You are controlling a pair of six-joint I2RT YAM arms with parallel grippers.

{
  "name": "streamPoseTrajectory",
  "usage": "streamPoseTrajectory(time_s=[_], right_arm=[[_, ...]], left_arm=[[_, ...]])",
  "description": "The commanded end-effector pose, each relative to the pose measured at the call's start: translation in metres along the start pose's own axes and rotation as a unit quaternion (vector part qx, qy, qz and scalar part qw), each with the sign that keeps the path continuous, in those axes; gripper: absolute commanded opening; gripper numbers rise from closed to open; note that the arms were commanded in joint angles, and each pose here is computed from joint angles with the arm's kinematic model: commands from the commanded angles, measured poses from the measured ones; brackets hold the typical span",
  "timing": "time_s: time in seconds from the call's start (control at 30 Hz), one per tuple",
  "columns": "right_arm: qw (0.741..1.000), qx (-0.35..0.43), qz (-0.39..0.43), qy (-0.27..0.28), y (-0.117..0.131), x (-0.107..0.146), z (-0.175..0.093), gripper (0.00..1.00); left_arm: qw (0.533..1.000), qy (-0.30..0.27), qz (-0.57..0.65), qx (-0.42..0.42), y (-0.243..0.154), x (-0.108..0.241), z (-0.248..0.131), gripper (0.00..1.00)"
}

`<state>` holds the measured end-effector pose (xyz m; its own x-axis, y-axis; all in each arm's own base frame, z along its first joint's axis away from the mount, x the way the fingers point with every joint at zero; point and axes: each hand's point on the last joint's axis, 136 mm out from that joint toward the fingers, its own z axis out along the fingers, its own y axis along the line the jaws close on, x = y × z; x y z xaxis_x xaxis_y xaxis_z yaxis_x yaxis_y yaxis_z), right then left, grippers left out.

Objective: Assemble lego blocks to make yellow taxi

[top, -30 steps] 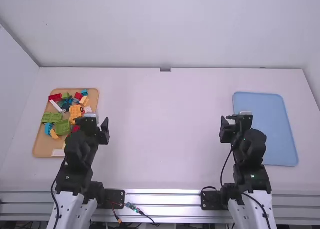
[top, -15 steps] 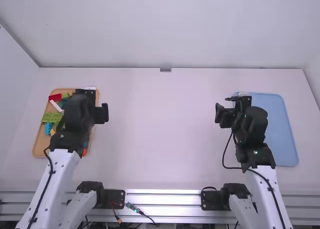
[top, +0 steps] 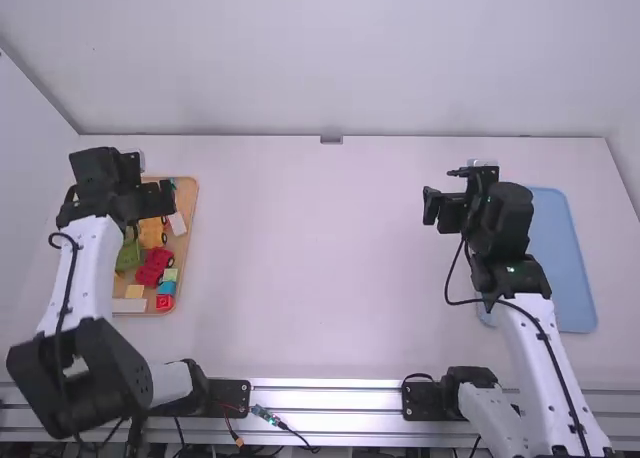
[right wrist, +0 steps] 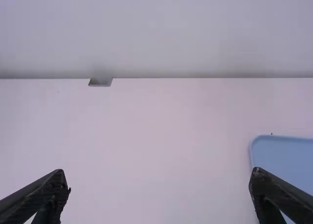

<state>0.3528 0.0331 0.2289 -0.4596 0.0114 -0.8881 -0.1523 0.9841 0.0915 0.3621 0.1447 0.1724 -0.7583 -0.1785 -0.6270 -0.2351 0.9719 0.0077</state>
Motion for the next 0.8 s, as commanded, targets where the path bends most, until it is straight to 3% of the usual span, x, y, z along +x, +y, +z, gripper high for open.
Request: streamPoseTrajectory(time_s=[0.0, 0.27, 0.77], right_arm=[[1.0, -0.005, -0.004, -0.016, 0.004, -0.018, -0.001, 0.98], [1.0, -0.008, -0.015, -0.014, 0.005, -0.019, 0.001, 0.99], [1.0, -0.009, -0.018, -0.021, 0.005, -0.023, 0.001, 0.99]], left_arm=[[0.999, 0.023, 0.019, 0.019, 0.014, -0.007, 0.018, 0.98], [0.993, 0.116, 0.014, 0.022, 0.05, 0.01, 0.066, 1.0], [0.992, 0.115, 0.052, 0.0, 0.06, 0.037, 0.11, 1.0]])
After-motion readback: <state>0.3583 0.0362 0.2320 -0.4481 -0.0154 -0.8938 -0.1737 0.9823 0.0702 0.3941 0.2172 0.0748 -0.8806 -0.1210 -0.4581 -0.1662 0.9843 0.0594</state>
